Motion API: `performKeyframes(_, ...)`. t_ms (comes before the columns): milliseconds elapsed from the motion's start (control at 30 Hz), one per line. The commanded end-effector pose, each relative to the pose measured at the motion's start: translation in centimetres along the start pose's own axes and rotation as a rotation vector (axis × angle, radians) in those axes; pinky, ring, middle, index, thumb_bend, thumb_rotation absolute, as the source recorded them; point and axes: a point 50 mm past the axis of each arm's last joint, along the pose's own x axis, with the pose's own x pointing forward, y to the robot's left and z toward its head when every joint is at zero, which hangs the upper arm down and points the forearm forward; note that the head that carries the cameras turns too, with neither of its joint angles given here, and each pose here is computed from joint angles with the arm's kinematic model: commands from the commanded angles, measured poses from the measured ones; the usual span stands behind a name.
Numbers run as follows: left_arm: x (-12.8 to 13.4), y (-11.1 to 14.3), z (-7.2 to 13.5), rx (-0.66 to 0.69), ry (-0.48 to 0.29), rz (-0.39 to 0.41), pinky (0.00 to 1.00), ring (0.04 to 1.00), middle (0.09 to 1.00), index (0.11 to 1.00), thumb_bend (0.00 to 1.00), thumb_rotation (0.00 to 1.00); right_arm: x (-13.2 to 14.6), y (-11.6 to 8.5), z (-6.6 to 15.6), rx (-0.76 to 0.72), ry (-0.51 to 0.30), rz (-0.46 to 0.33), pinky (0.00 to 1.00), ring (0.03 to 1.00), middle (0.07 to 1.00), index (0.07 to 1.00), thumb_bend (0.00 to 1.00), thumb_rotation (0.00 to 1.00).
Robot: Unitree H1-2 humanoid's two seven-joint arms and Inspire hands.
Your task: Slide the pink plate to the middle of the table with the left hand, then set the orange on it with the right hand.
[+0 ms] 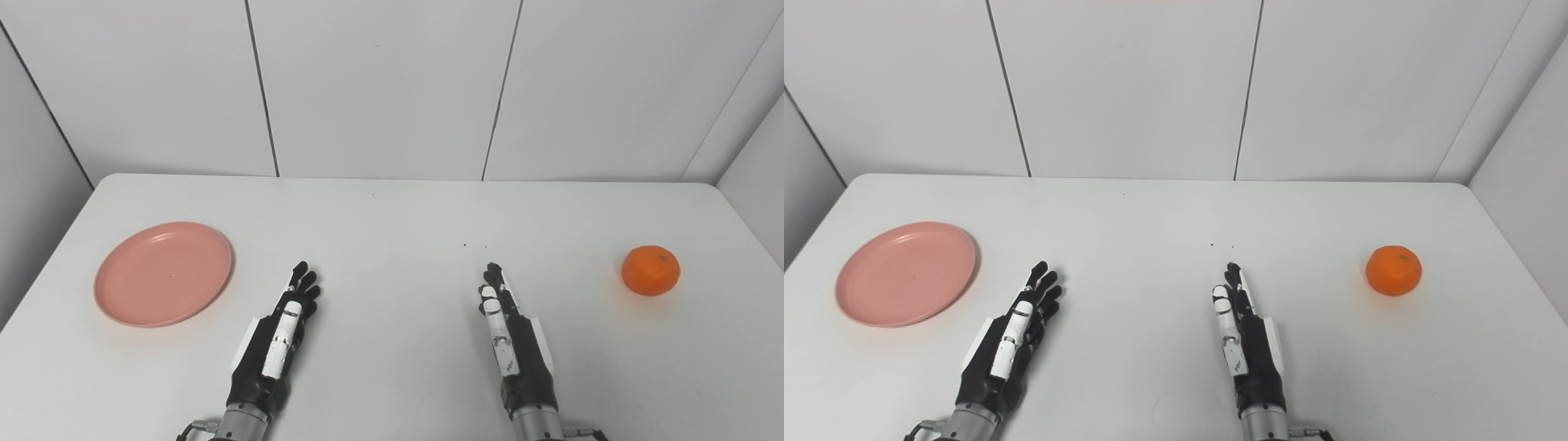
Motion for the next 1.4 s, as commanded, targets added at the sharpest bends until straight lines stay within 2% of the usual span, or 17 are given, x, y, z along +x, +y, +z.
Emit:
performKeyframes(0, 0.62, -0.48, 0.95, 0.0, -0.057, -0.004, 1.0, 0.981, 0.989, 0.98, 0.44, 1.0, 0.4, 0.09, 1.35, 0.011, -0.09, 0.003, 0.95, 0.95, 0.965, 0.966, 0.2, 1.0)
performKeyframes(1367, 0.62, -0.86, 0.67, 0.007, -0.052, -0.007, 1.0, 0.981, 0.991, 0.985, 0.45, 1.0, 0.33, -0.26, 1.13, 0.015, -0.092, 0.007, 0.95, 0.957, 0.973, 0.971, 0.21, 1.0)
